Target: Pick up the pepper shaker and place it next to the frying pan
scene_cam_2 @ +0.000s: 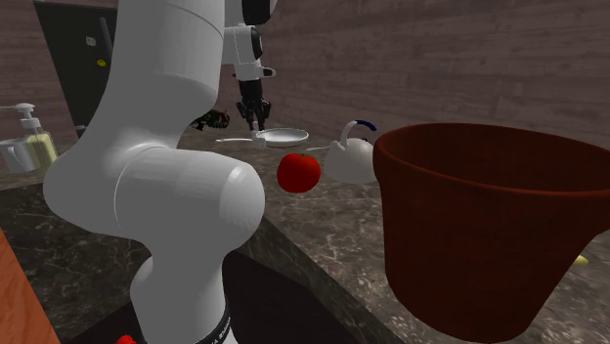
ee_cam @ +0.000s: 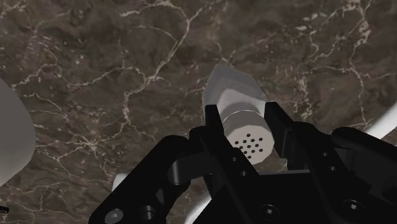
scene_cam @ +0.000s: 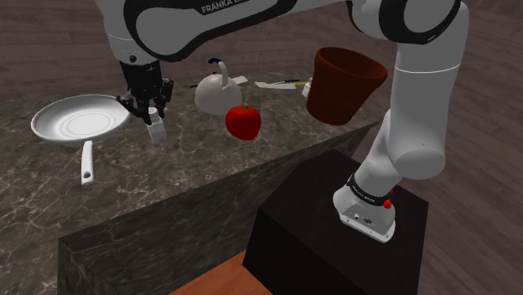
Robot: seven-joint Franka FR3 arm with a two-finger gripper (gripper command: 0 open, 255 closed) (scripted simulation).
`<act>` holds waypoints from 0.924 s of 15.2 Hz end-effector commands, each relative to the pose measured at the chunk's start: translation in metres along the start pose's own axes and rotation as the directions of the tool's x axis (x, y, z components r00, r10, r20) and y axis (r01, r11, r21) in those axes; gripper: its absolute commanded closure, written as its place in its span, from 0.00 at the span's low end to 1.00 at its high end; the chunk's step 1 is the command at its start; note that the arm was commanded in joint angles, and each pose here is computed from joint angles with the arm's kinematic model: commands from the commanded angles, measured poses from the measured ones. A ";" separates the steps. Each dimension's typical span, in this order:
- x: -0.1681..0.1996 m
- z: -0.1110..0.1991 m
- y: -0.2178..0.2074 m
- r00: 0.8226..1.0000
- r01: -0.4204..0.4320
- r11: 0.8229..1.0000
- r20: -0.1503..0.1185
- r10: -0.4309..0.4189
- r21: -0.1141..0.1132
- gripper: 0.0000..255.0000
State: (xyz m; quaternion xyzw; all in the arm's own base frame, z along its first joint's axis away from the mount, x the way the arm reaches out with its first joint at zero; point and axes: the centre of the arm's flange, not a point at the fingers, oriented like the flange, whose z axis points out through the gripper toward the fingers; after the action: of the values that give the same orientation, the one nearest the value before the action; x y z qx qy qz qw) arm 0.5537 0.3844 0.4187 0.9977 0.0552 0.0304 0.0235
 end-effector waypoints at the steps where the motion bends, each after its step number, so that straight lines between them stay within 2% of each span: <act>1: 0.000 0.011 -0.001 1.000 0.000 1.000 -0.001 0.000 0.000 1.00; 7: -0.002 0.045 -0.003 1.000 0.000 1.000 -0.001 0.000 0.000 1.00; 14: -0.002 0.045 -0.003 1.000 0.000 1.000 -0.001 0.000 0.000 1.00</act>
State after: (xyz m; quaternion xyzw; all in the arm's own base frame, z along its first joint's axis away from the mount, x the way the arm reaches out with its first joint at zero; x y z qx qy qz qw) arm 0.5542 0.3849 0.3737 0.9977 0.0552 0.0306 0.0233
